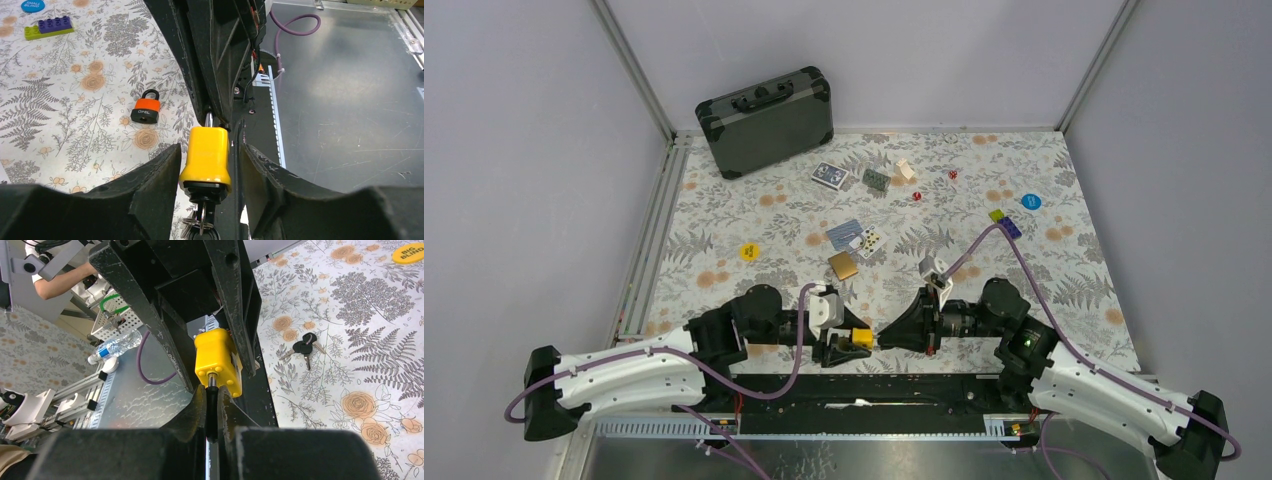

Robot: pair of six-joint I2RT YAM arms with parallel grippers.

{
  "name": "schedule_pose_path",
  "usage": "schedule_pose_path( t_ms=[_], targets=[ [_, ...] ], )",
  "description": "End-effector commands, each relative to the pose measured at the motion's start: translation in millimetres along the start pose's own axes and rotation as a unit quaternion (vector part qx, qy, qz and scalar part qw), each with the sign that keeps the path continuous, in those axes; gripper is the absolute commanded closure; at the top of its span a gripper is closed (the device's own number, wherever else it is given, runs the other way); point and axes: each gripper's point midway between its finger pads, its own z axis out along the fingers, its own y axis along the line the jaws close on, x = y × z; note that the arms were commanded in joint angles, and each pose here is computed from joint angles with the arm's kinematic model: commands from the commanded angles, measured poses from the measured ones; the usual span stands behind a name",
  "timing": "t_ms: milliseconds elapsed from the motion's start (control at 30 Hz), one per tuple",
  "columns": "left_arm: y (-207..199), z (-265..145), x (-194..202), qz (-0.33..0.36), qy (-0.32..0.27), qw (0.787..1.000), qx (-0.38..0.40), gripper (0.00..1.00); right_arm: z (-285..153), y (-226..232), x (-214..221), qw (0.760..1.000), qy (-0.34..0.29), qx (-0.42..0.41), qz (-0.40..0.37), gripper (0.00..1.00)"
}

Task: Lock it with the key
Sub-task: Lock the lock.

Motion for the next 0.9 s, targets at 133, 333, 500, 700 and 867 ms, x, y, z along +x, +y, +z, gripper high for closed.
schedule_pose_path(
  t_ms=[133,333,500,700,867],
  targets=[
    [-7,3,-32,0.012,-0.045,0.999,0.02,0.57,-1,20,-31,0.997,-0.06,-0.037,-0.036,1.0],
    [-10,6,-32,0.0,-0.045,0.999,0.029,0.95,-3,13,-29,0.997,-0.067,-0.019,-0.034,0.98],
    [-16,2,-36,0.001,-0.064,0.997,0.04,1.0,-9,9,-35,0.995,-0.087,0.004,-0.056,0.49],
    [-11,-12,-44,0.014,-0.097,0.995,0.013,1.0,-17,9,-37,0.993,-0.088,0.017,-0.083,0.29],
    [-8,-16,-46,0.018,-0.106,0.994,0.002,1.0,-16,13,-31,0.994,-0.078,0.002,-0.079,0.37]
  ],
)
